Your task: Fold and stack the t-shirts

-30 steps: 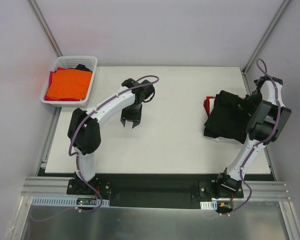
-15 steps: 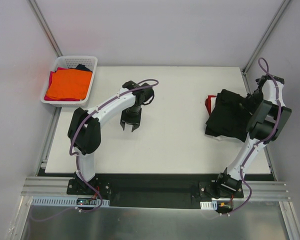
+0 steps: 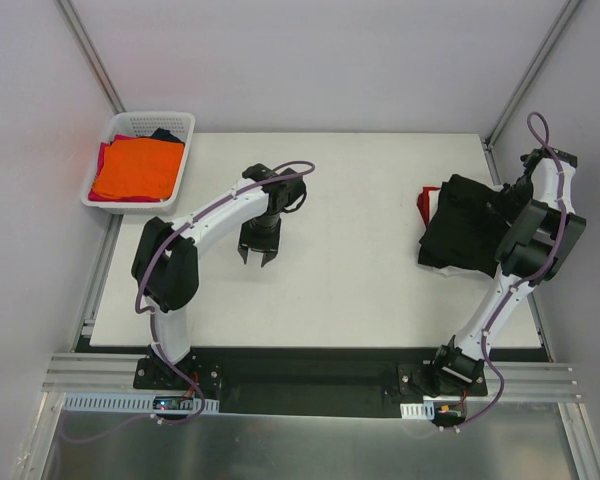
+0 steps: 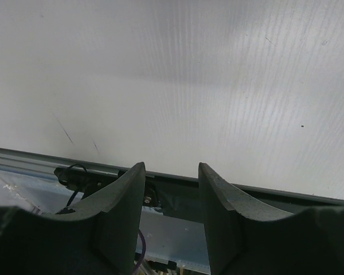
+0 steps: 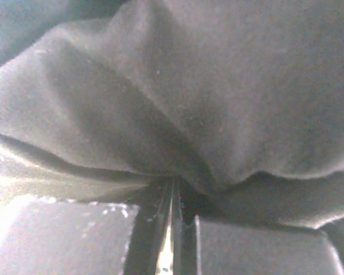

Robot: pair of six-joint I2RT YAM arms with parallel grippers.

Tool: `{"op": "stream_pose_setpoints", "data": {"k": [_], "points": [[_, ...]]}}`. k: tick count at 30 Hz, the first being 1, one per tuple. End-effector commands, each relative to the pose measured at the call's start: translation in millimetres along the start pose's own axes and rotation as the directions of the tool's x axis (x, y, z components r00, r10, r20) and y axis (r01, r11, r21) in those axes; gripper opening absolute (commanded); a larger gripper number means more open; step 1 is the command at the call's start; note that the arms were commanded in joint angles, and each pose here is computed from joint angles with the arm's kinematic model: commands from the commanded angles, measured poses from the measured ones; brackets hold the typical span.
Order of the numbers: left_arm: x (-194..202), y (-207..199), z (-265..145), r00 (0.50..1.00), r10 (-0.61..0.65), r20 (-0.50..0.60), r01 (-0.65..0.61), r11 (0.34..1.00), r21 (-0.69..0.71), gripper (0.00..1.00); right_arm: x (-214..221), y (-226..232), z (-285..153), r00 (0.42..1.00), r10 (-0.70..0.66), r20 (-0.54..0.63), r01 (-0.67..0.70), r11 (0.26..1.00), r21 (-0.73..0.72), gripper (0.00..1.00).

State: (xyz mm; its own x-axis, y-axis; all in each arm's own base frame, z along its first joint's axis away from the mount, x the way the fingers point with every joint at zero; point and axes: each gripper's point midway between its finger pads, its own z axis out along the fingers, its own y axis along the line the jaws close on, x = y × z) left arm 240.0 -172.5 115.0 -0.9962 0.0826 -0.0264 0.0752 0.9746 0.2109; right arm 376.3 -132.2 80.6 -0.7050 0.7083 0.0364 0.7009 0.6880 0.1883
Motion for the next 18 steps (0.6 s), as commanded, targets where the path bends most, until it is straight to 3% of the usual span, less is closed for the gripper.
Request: {"op": "stream_pose_setpoints", "data": {"k": [1,7,8,10,11,12,14,16,18], "points": [[2.9,7.3,-14.0,1.0,0.0,0.017,0.0,1.0,0.005,0.42,-45.3,-22.8,22.4,0.992,-0.013,0.128,0.004,0.997,0.075,0.01],[-3.9,3.3,-17.1,1.0,0.002,0.027,-0.003,1.0,0.013,0.42,-39.3,-19.6,21.2,0.992,-0.006,0.124,0.0,0.999,0.05,0.01],[-5.0,2.4,-17.6,1.0,0.002,0.027,-0.002,1.0,0.015,0.42,-40.1,-13.8,13.8,0.989,-0.009,0.146,0.006,1.0,0.02,0.1],[-6.2,-0.9,-17.3,1.0,0.0,0.024,-0.001,1.0,0.025,0.45,-35.1,-6.2,5.6,0.985,-0.012,0.17,0.017,1.0,-0.026,0.37],[-6.9,-2.0,-17.6,1.0,-0.002,0.023,0.001,1.0,0.029,0.46,-27.7,-1.6,12.9,0.985,-0.013,0.172,0.026,0.997,-0.074,0.65],[-7.7,-3.4,-16.1,1.0,-0.006,0.02,0.005,1.0,0.029,0.47,-24.6,7.6,-13.0,0.97,-0.018,0.243,0.048,0.992,-0.119,0.76],[-10.6,-6.5,-17.5,1.0,-0.012,0.024,0.011,0.999,0.039,0.48,-12.0,16.8,-20.7,0.961,-0.025,0.275,0.076,0.981,-0.178,0.97],[-14.9,-10.5,-16.9,0.999,-0.015,0.028,0.014,0.999,0.048,0.53,0.0,25.9,-43.7,0.947,-0.026,0.322,0.1,0.971,-0.216,1.0],[-22.3,-14.7,-17.4,0.999,-0.018,0.041,0.016,0.998,0.053,0.62,18.8,35.4,-40.6,0.955,-0.026,0.296,0.11,0.956,-0.271,0.96]]}}
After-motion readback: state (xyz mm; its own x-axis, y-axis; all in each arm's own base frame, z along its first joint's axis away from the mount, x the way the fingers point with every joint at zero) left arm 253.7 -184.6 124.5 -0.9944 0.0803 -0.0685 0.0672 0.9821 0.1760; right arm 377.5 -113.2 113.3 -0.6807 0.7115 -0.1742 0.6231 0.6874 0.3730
